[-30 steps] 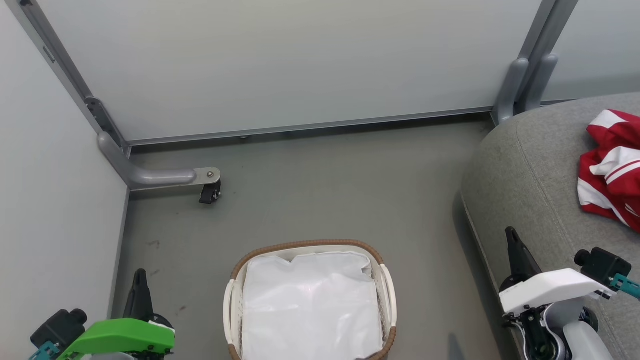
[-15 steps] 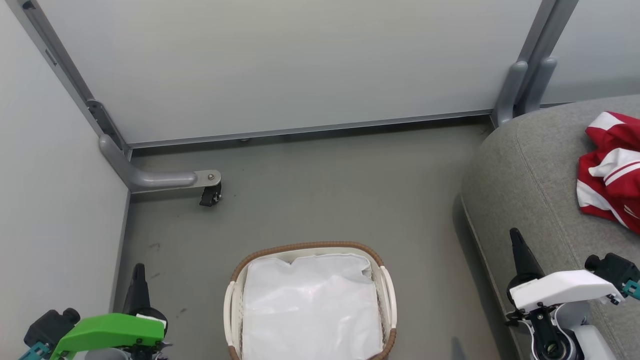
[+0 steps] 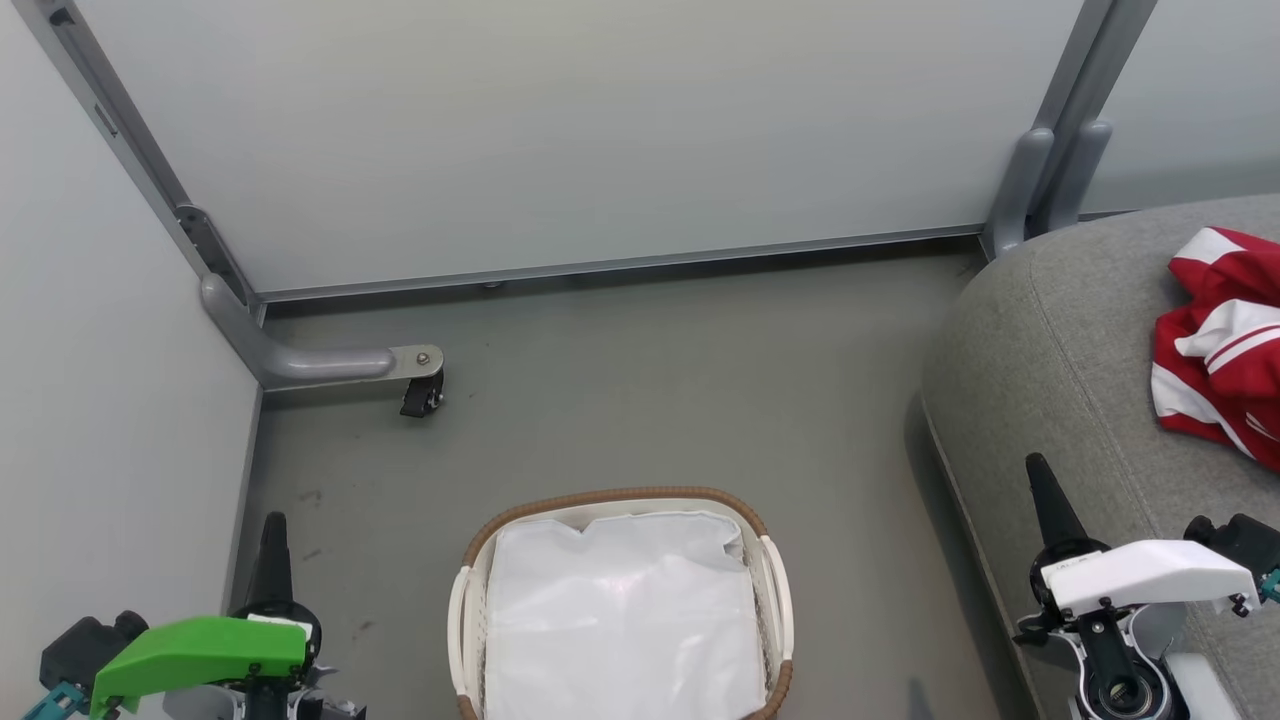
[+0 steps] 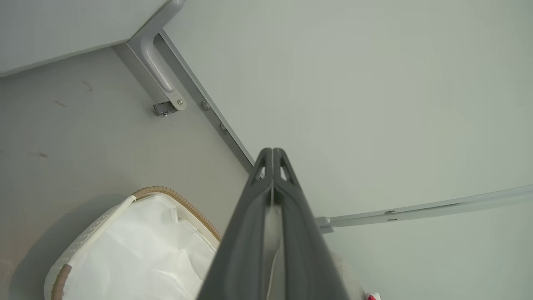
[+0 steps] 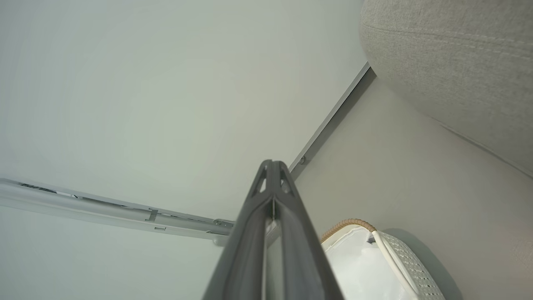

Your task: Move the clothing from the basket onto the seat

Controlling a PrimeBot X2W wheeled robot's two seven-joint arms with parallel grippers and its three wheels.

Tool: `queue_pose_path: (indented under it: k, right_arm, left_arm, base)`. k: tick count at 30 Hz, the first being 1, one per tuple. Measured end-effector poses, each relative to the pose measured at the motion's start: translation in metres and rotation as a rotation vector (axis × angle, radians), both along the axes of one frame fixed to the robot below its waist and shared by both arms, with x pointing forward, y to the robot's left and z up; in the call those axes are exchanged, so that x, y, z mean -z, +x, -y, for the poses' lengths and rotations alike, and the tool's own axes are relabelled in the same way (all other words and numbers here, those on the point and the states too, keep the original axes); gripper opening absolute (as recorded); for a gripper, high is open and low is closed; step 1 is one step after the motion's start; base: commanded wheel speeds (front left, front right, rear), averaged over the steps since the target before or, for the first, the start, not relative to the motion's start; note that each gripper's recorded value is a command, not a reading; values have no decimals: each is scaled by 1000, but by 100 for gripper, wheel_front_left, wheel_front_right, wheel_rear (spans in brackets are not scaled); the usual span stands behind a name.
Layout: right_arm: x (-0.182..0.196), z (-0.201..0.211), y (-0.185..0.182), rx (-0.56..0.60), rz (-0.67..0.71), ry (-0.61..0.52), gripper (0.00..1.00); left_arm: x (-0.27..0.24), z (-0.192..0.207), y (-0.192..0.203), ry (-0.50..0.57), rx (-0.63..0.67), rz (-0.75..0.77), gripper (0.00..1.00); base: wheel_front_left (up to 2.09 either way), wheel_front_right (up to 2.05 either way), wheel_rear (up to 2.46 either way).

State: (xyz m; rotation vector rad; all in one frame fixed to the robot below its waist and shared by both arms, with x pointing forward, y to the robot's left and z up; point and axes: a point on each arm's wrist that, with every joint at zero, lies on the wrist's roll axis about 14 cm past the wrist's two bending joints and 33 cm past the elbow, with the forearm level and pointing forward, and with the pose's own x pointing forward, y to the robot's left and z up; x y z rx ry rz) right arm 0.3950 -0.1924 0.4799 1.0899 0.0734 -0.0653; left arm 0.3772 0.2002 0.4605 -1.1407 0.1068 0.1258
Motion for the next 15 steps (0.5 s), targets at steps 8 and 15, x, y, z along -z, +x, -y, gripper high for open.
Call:
queue_pose_path:
  k: [8,15]
  right_arm:
    - [-4,1,0,4,12,79,0]
    - [-8,2,0,8,22,145,0]
  left_arm:
    - [-4,0,1,-71,-2,14,0]
    - [-9,1,2,-132,-3,29,0]
  base:
    - [0,0,0]
    - [0,0,0]
